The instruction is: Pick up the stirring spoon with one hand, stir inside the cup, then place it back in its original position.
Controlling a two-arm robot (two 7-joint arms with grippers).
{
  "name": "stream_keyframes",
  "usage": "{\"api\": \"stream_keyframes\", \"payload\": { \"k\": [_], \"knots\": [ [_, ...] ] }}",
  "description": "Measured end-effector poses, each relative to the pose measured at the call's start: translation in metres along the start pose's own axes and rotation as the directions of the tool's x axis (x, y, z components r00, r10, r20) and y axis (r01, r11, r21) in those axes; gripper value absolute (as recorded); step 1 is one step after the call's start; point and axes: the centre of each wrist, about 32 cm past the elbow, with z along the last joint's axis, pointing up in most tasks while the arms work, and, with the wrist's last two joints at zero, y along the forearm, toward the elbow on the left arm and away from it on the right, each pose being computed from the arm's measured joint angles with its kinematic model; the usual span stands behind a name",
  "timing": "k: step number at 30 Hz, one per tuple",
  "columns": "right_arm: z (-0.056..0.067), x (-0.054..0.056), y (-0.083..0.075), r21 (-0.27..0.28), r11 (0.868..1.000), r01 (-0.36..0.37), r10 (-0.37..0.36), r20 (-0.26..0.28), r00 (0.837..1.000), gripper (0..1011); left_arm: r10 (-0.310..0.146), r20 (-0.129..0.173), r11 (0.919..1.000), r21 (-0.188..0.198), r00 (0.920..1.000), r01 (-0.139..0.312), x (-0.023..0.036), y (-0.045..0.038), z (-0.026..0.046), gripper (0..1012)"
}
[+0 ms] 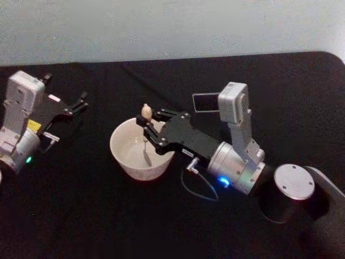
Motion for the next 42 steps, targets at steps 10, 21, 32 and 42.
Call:
{"api": "stream_keyframes", "payload": {
  "k": [10, 21, 32, 42],
  "knots": [
    [-0.003, -0.003, 0.016, -0.005, 1.000, -0.004, 0.004, 0.005, 1.000, 214, 0.000, 0.000, 1.0000, 0.000, 1.0000, 0.000, 0.0000, 0.0000, 0.0000, 1001],
    [-0.005, 0.001, 0.032, -0.005, 1.000, 0.021, -0.021, 0.021, 1.000, 214, 0.000, 0.000, 1.0000, 0.000, 1.0000, 0.000, 0.0000, 0.0000, 0.0000, 1001],
    [-0.005, 0.014, 0.038, -0.001, 0.996, 0.085, -0.085, 0.029, 0.996, 214, 0.000, 0.000, 1.0000, 0.000, 1.0000, 0.000, 0.0000, 0.0000, 0.0000, 1001],
    [-0.003, 0.021, 0.027, -0.002, 0.994, 0.109, -0.109, 0.026, 0.994, 214, 0.000, 0.000, 1.0000, 0.000, 1.0000, 0.000, 0.0000, 0.0000, 0.0000, 1001]
  ]
}}
